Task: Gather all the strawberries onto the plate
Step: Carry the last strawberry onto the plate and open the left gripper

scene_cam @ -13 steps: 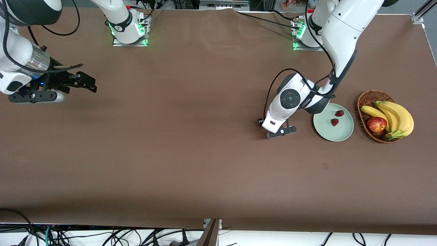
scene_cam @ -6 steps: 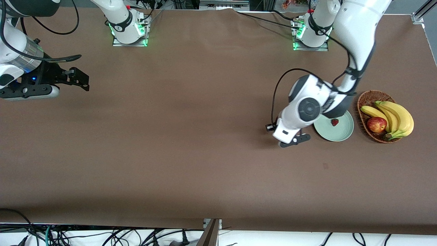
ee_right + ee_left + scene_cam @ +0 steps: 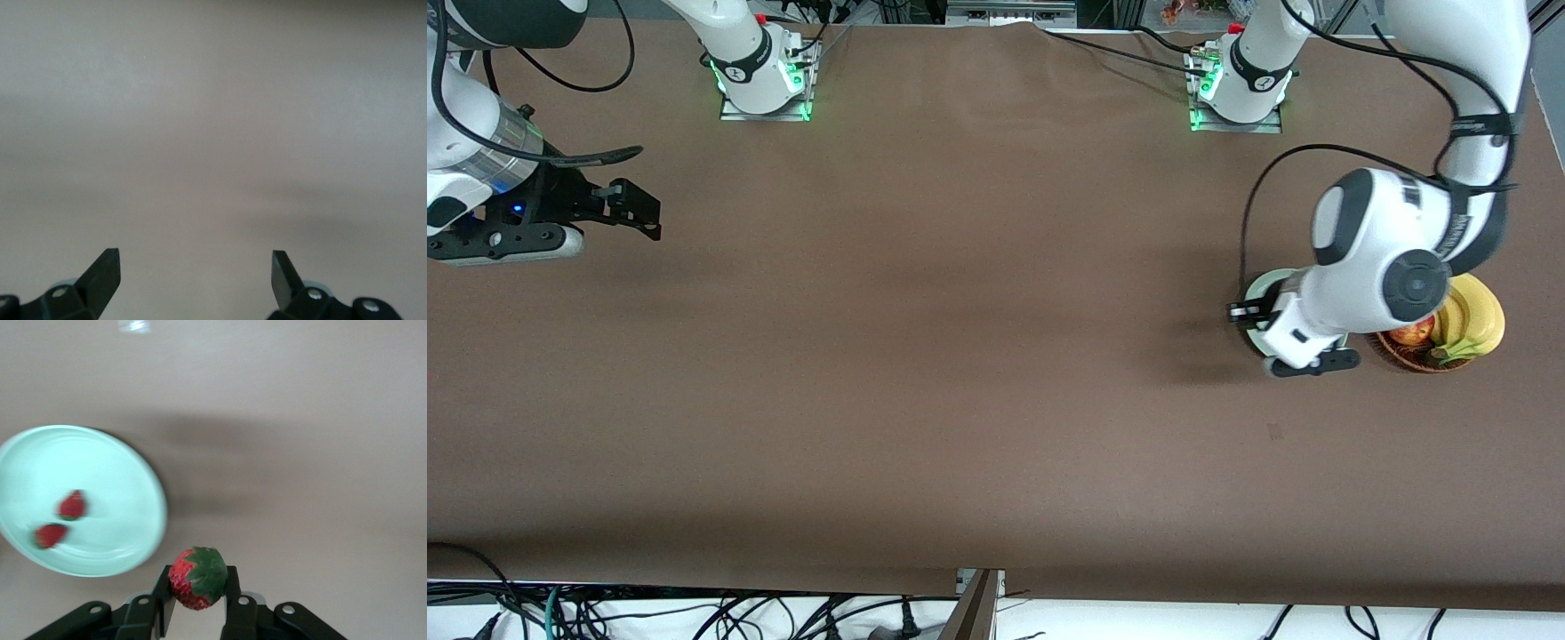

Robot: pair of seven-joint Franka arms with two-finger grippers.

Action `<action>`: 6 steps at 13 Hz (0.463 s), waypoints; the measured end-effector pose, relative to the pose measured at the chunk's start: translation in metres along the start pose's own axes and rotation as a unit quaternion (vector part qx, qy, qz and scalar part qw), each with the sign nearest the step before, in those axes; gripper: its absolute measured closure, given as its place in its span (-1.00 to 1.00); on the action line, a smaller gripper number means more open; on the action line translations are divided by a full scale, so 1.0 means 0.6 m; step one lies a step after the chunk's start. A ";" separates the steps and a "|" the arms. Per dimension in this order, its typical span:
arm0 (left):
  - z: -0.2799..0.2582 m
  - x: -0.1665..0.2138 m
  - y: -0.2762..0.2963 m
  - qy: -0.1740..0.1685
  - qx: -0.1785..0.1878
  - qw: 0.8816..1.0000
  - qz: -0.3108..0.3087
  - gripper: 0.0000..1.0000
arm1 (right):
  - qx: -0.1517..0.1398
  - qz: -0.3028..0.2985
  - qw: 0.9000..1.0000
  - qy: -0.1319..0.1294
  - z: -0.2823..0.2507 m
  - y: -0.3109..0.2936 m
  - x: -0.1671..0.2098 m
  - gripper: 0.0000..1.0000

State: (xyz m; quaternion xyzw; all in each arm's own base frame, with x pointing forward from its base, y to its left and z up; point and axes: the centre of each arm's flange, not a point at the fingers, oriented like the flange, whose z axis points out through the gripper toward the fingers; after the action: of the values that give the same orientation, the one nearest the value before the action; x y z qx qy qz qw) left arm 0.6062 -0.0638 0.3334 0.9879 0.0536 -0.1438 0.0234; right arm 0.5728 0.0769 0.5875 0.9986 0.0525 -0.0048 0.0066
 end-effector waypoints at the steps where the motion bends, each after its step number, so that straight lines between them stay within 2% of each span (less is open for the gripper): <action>1: 0.020 0.002 -0.047 -0.005 0.002 1.000 0.011 0.33 | 0.000 0.001 1.000 0.004 -0.005 0.002 0.002 -1.00; 3: 0.075 0.005 -0.116 0.009 0.003 1.000 0.024 0.33 | 0.000 0.004 1.000 0.008 -0.012 0.007 0.003 -1.00; 6: 0.186 -0.014 -0.136 0.045 0.008 0.999 0.029 0.33 | 0.000 0.004 1.000 0.007 -0.011 0.006 0.003 -1.00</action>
State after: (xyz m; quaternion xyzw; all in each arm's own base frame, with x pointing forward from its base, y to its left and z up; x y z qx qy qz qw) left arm 0.5575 0.0096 0.2266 0.9946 0.0252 -0.0990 0.0173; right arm 0.5753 0.0737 0.5941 0.9988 0.0489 0.0024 0.0059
